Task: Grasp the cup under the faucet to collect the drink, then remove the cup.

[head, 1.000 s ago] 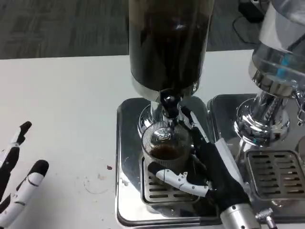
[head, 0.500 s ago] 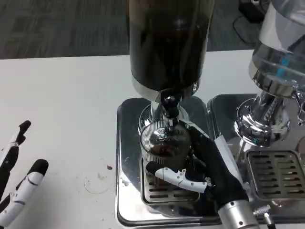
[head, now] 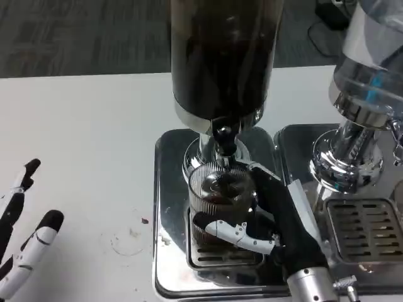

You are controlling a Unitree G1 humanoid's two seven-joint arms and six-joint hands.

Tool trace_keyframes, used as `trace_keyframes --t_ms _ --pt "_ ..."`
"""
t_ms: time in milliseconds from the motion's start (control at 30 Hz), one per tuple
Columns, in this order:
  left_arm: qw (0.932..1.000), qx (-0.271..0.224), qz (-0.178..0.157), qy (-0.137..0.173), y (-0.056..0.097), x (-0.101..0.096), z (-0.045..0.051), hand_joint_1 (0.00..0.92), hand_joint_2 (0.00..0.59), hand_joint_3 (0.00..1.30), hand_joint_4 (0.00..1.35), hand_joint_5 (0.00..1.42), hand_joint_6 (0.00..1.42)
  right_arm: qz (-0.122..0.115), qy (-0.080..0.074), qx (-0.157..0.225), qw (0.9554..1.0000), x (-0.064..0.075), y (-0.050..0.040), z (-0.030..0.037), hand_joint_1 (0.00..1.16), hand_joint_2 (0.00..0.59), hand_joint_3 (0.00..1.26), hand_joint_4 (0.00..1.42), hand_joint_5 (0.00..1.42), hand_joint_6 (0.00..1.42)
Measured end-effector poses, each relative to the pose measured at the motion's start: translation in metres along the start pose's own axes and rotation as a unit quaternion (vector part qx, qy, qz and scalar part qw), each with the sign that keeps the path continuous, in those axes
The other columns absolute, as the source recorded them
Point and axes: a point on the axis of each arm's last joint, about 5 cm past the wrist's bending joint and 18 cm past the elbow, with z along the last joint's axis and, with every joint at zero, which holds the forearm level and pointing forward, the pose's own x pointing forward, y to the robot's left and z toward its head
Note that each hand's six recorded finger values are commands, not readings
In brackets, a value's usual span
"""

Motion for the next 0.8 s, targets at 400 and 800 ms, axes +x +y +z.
trace_keyframes --t_ms 400,800 --pt "1.0000 0.001 0.001 -0.006 0.0006 0.0035 0.0007 0.000 0.219 0.05 0.00 0.05 0.00 -0.021 -0.005 -0.016 0.9996 -0.0025 0.0016 -0.0011 0.94 0.136 0.47 0.54 0.75 0.96" --pt "0.9999 0.003 -0.004 -0.009 0.0016 0.0089 -0.0007 0.000 0.219 0.06 0.00 0.05 0.00 -0.041 -0.001 -0.015 0.9991 -0.0098 0.0001 -0.0022 0.94 0.136 0.51 0.57 0.81 1.05"
